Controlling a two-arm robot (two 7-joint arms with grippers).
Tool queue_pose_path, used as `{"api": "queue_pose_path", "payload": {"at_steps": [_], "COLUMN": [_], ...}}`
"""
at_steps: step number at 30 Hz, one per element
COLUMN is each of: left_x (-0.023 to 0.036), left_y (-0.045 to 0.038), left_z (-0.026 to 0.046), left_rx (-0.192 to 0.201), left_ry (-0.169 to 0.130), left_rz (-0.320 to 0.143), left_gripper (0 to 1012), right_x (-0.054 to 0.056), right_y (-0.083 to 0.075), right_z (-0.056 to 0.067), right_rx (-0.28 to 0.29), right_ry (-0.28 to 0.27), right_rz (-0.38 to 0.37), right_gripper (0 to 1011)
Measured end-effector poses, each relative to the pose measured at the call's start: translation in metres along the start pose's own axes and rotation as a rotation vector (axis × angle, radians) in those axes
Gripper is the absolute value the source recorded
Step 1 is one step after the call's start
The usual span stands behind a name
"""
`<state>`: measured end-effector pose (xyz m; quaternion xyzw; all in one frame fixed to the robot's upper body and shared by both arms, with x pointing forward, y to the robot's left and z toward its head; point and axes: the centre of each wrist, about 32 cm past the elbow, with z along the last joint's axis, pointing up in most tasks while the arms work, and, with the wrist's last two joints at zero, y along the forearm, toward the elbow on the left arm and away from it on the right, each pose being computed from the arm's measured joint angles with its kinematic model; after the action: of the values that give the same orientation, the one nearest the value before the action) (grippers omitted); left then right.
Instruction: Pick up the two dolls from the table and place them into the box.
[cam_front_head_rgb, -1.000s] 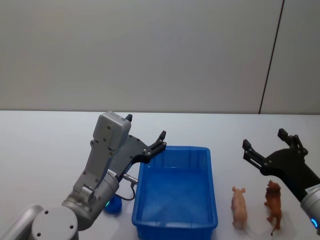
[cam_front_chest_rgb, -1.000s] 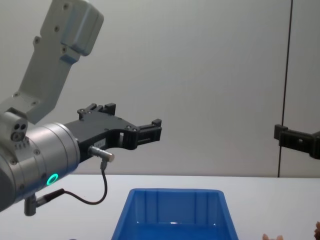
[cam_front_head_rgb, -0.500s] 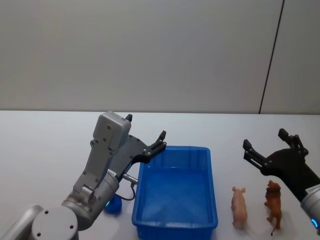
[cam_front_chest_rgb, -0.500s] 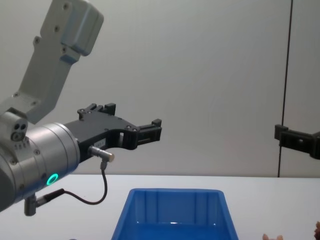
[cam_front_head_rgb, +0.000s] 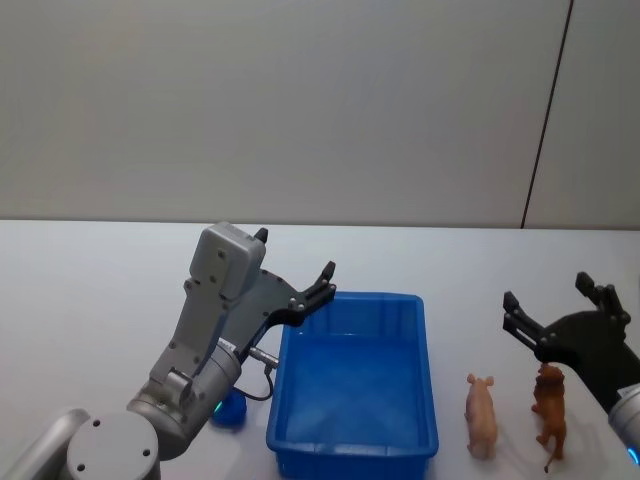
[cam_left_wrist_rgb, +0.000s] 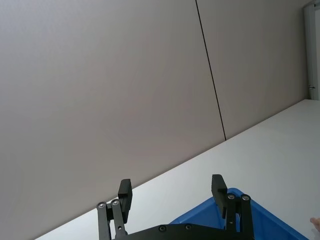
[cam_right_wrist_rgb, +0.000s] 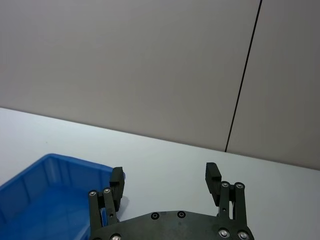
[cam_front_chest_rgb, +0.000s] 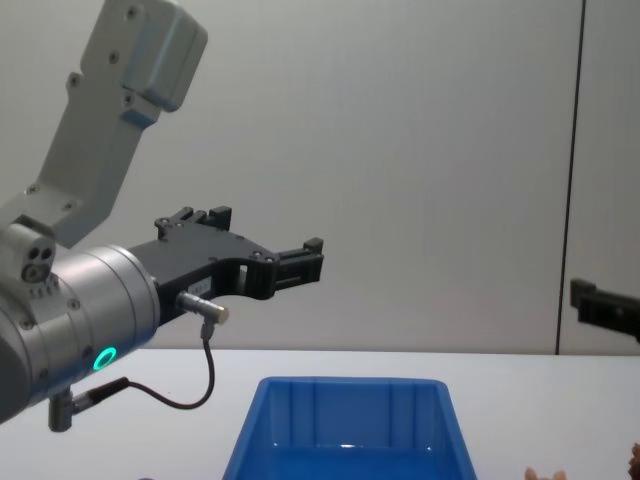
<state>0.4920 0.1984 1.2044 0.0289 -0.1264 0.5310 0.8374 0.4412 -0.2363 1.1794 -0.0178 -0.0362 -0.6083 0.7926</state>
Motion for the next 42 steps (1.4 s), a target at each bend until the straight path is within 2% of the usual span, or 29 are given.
{"api": "queue_pose_path", "payload": {"at_steps": [10, 20, 32, 42], "left_x": [0.0, 0.0, 0.0, 0.0], "left_y": [0.0, 0.0, 0.0, 0.0], "left_z": [0.0, 0.0, 0.0, 0.0], "left_rx": [0.0, 0.0, 0.0, 0.0], "left_ry": [0.0, 0.0, 0.0, 0.0], "left_rz": [0.0, 0.0, 0.0, 0.0], "left_gripper": [1001, 1002, 1001, 1001], "right_x": [0.0, -0.003, -0.011, -0.017], "right_y": [-0.001, -0.003, -0.002, 0.002], "right_z": [-0.014, -0.028, -0.043, -0.049], "right_rx": [-0.111, -0.217, -0.301, -0.345], "right_ry": [-0.015, -0.008, 0.02, 0.044], "right_rz": [-0.05, -0.092, -0.135, -0.155], "right_gripper": [1001, 1001, 1001, 1001]}}
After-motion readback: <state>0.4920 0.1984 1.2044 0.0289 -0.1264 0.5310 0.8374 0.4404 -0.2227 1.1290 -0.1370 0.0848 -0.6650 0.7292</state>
